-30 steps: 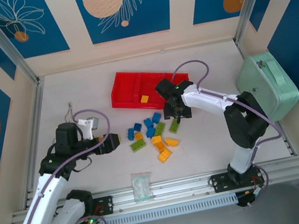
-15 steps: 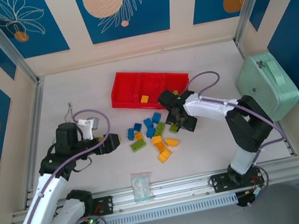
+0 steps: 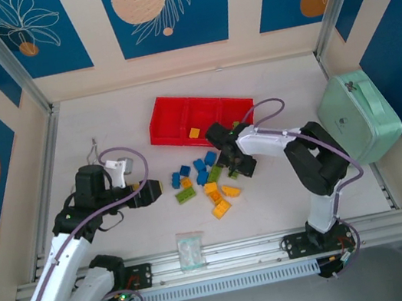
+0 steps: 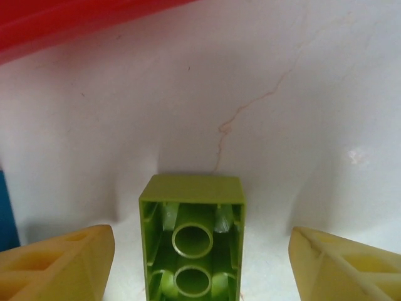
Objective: Sort the legos into containers by color
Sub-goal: Pick up the lego from the center of the table.
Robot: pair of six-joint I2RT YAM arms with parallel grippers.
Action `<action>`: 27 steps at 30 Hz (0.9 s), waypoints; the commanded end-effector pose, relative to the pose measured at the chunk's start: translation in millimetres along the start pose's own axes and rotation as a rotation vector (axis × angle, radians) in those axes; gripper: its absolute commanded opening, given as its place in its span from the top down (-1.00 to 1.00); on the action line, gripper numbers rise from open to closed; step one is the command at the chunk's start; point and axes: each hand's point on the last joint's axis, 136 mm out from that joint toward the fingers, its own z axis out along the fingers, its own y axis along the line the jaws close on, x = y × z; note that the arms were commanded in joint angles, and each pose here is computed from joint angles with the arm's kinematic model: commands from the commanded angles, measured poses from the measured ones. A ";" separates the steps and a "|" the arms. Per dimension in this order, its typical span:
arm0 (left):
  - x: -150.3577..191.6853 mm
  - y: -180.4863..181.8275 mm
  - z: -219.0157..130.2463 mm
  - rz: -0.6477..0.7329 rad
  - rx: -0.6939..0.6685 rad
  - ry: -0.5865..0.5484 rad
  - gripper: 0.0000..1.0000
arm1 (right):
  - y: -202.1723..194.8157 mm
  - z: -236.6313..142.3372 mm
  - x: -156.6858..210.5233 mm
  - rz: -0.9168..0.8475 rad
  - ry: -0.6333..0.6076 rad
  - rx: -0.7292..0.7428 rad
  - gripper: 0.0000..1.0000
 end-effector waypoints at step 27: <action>1.9 -2.6 -0.6 0.029 0.005 -0.002 -0.99 | 60.3 -146.0 -94.6 -0.349 -0.261 -0.402 0.71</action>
